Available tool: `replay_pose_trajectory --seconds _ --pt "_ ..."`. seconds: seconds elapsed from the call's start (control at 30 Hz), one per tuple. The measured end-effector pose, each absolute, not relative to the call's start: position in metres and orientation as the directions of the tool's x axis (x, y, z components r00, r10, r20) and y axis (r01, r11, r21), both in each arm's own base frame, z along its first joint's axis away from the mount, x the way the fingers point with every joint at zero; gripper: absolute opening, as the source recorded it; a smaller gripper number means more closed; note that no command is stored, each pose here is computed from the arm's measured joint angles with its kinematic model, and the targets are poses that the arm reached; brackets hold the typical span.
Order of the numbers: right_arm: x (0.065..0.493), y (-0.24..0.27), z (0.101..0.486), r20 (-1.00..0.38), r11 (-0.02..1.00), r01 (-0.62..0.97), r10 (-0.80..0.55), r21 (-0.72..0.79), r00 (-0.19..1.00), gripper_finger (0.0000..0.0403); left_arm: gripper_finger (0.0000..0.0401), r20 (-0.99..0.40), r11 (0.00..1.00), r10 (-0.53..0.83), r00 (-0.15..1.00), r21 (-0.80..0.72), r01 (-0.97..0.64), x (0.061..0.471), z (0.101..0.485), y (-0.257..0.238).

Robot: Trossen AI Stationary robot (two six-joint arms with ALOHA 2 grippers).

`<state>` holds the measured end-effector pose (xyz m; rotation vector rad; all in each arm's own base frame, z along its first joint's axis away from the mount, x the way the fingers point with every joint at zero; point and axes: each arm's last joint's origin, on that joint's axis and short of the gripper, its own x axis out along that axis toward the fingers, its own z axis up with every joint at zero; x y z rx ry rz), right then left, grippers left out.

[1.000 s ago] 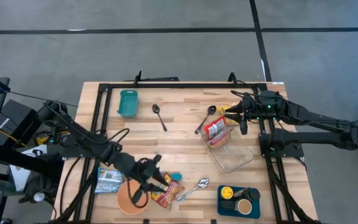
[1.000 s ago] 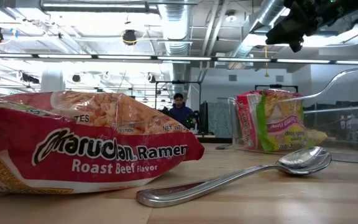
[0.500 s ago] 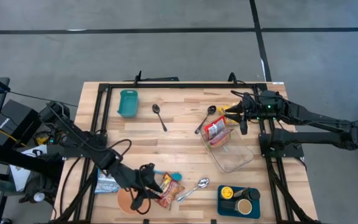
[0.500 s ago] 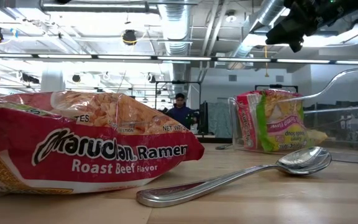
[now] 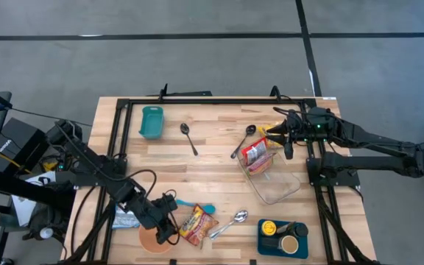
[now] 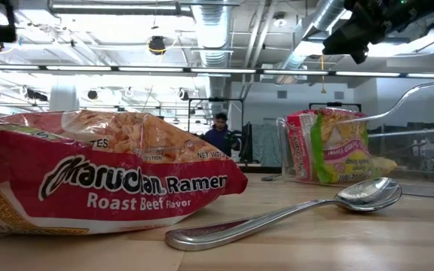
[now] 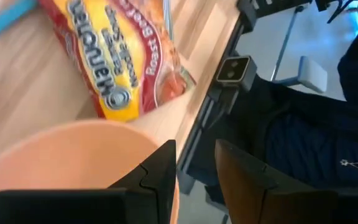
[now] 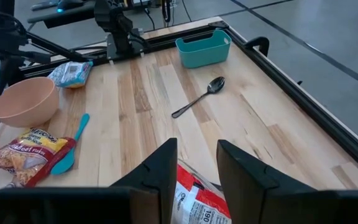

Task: Pick & Place Food Item
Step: Put the red noodle pack into the transparent bin

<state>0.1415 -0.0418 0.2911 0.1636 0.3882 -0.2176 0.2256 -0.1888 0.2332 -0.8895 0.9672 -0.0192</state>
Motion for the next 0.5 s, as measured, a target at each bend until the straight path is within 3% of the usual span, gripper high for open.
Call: replay_pose_trajectory --seconds 0.23,0.5 --pt "0.141 -0.042 0.289 -0.412 0.963 0.243 -0.176 0.117 0.894 0.0107 0.0101 -0.756 0.660 -0.345 0.556 -0.617 -0.428 0.214 0.228 -0.194" --pt "0.140 -0.041 0.289 -0.418 0.963 0.243 -0.175 0.115 0.891 0.0107 0.0040 -0.843 0.675 -0.259 0.471 -0.507 -0.536 0.205 0.218 -0.187"
